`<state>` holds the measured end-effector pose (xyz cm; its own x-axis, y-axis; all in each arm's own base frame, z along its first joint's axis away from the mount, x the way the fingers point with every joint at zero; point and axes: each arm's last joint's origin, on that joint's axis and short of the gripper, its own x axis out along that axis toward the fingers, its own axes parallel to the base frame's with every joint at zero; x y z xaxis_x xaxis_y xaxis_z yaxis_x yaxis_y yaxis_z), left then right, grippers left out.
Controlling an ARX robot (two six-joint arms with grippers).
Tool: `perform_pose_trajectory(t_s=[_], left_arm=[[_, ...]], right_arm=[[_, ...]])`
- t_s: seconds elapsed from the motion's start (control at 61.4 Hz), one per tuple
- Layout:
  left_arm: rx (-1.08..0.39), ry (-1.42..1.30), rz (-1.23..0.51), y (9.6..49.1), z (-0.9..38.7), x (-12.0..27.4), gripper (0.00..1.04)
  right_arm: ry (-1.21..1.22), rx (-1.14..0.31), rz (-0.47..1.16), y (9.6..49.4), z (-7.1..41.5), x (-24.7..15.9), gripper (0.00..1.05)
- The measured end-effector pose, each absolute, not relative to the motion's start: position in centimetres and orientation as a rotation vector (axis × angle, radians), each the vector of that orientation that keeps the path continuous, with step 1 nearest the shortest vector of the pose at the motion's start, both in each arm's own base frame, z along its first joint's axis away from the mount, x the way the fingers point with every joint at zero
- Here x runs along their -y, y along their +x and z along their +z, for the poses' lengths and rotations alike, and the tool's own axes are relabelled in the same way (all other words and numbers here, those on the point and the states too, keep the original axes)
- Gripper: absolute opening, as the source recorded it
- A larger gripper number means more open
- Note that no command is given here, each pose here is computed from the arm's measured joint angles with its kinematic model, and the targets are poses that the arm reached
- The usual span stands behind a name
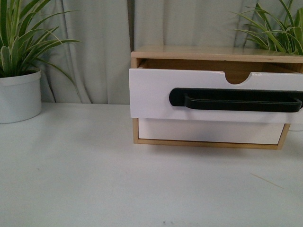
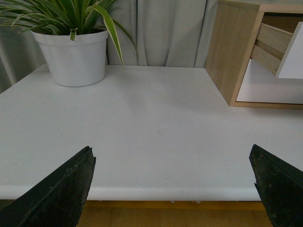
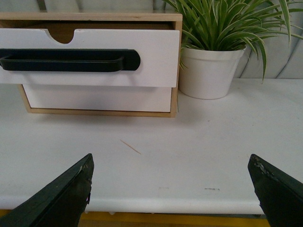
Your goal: Close drawer sideways
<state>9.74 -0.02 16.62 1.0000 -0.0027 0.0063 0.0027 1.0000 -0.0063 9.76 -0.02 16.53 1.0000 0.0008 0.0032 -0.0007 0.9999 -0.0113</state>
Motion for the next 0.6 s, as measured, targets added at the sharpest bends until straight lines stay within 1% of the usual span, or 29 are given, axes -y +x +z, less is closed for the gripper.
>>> perform_pose_trajectory(t_s=[0.57,0.586,0.603], left_arm=[[0.006,-0.006,-0.002,9.74,16.62,0.02,0.99],[0.006,-0.006,-0.001,9.74,16.62,0.02,0.99],[-0.019,-0.017,0.036,9.79,16.52,0.03,0.99]], right_arm=[[-0.011,0.003,0.0,9.76,16.53,0.02,0.96],[-0.011,0.003,0.0,9.76,16.53,0.02,0.96],[-0.011,0.002,0.002,9.76,16.53,0.02,0.96]])
